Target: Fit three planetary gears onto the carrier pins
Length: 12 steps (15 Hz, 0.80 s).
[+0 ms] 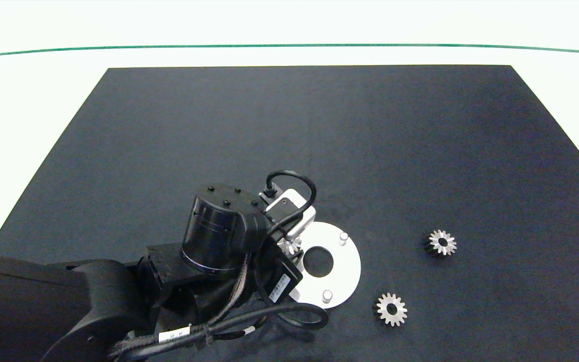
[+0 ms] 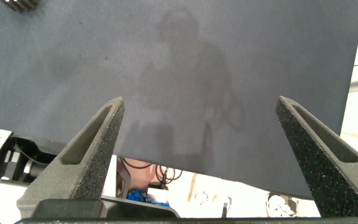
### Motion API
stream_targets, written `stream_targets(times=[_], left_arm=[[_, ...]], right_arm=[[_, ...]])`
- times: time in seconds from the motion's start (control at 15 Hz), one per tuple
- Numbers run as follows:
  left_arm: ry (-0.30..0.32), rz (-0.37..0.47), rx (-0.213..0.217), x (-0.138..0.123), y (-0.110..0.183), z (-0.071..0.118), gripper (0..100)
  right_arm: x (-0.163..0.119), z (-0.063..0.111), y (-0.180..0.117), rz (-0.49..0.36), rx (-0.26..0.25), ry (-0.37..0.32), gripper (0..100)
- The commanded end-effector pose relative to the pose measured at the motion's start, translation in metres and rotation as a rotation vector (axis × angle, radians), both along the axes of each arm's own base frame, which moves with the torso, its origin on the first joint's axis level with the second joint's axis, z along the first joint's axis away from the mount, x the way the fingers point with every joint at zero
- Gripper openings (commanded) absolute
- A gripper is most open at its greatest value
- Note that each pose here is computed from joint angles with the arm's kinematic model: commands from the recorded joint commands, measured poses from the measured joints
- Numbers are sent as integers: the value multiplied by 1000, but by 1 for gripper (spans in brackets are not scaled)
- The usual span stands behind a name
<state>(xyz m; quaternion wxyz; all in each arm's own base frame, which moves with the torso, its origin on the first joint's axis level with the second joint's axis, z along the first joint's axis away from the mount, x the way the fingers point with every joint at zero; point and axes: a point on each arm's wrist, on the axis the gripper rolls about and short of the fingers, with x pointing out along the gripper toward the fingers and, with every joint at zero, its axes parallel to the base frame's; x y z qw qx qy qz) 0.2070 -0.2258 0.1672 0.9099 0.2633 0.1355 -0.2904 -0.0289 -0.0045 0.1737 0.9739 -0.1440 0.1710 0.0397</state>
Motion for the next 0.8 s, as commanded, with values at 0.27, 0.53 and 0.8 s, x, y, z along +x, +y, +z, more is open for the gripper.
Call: stream_targets(times=[0.27,0.53,0.8], left_arm=[[-5,3,-1,0,1,1,1],[1,3,2,0,1,-1,100],[-3,3,-3,0,0,0,100]], right_arm=[[0,0,0,0,-2,2,100],[-1,0,0,0,-2,-1,100],[-1,0,0,0,-2,-1,100]])
